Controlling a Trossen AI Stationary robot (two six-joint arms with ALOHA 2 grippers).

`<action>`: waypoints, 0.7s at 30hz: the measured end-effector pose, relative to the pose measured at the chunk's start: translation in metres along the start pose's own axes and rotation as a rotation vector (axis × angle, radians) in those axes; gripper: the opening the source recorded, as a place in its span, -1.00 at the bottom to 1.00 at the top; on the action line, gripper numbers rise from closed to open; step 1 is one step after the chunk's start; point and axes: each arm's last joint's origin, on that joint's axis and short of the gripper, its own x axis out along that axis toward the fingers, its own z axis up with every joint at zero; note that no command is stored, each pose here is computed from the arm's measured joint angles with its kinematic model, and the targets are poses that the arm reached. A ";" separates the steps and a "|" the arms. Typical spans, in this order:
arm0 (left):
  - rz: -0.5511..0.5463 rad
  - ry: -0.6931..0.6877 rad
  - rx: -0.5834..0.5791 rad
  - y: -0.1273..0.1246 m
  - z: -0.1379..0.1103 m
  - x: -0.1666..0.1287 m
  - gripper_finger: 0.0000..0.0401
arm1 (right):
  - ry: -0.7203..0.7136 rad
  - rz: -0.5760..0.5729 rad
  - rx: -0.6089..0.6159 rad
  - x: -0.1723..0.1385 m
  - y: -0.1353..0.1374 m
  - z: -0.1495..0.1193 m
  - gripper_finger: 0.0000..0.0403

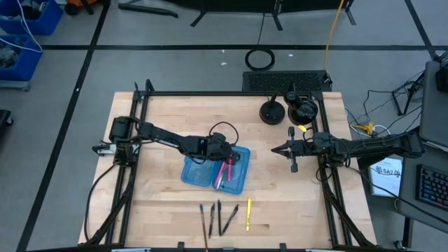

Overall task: Pick & place school supplies into a supply box
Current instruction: Put the pink pencil into the blue supply box

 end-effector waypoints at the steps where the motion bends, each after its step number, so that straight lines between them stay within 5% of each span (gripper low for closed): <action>1: 0.002 0.001 0.001 0.000 0.000 0.000 -0.91 | 0.000 0.000 0.000 0.000 0.000 0.000 -1.00; 21: 0.008 0.005 0.061 0.001 -0.001 0.000 -0.77 | -0.034 -0.003 -0.001 0.000 0.000 0.003 -1.00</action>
